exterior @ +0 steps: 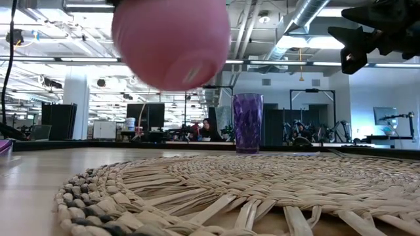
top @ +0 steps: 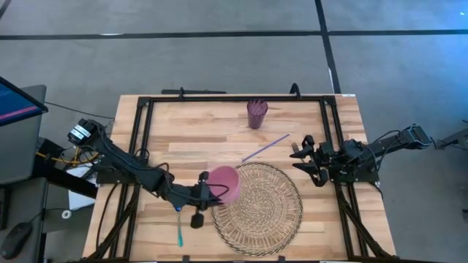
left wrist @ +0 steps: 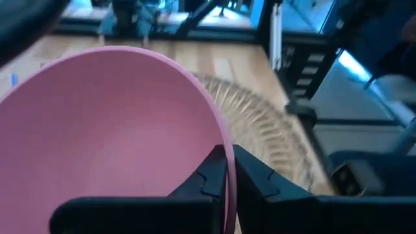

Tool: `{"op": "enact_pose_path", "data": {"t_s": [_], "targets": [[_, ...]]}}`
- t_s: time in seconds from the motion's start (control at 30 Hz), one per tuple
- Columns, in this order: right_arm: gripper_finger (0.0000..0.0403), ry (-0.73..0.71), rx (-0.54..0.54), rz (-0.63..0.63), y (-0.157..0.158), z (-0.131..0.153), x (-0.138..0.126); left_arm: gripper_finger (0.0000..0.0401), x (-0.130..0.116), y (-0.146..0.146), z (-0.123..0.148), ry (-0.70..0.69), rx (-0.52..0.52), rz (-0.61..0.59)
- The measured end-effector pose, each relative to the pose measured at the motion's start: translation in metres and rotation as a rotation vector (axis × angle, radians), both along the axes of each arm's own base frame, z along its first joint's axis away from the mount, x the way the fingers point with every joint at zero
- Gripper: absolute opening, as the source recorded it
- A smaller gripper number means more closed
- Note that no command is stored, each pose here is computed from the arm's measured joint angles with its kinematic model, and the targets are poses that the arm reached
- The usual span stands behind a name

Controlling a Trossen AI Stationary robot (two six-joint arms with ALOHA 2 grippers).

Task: Pick & Place Utensil
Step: Put the pink bowl on the woven mat

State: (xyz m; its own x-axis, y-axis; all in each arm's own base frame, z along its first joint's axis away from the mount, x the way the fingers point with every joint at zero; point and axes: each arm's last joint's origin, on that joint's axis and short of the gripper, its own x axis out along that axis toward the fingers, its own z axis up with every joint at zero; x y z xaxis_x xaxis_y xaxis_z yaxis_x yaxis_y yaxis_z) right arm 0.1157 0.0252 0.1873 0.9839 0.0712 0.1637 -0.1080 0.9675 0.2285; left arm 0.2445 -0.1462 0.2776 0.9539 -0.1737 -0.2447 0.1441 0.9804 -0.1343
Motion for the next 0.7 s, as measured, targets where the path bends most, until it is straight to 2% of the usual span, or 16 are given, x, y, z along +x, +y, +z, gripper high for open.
{"op": "enact_pose_path", "data": {"t_s": [0.13,0.27,0.37,0.57,0.7], "targets": [[0.0158,0.000,0.000,0.000,0.000,0.000,0.000,0.0015,0.002,-0.002,0.010,-0.021,-0.019,-0.023],[0.0155,0.000,0.000,0.000,0.000,0.000,0.000,0.0016,0.014,-0.010,0.004,0.000,-0.010,-0.035],[0.0154,0.003,-0.002,0.000,0.000,0.000,0.000,0.0016,0.034,-0.022,-0.005,0.039,0.005,-0.080],[0.0154,0.003,-0.002,0.000,0.000,0.000,0.000,0.0016,0.079,-0.053,-0.013,0.028,0.139,-0.211],[0.0154,0.007,-0.002,0.000,0.000,-0.001,0.000,0.0017,0.102,-0.068,-0.025,0.049,0.138,-0.321]]}}
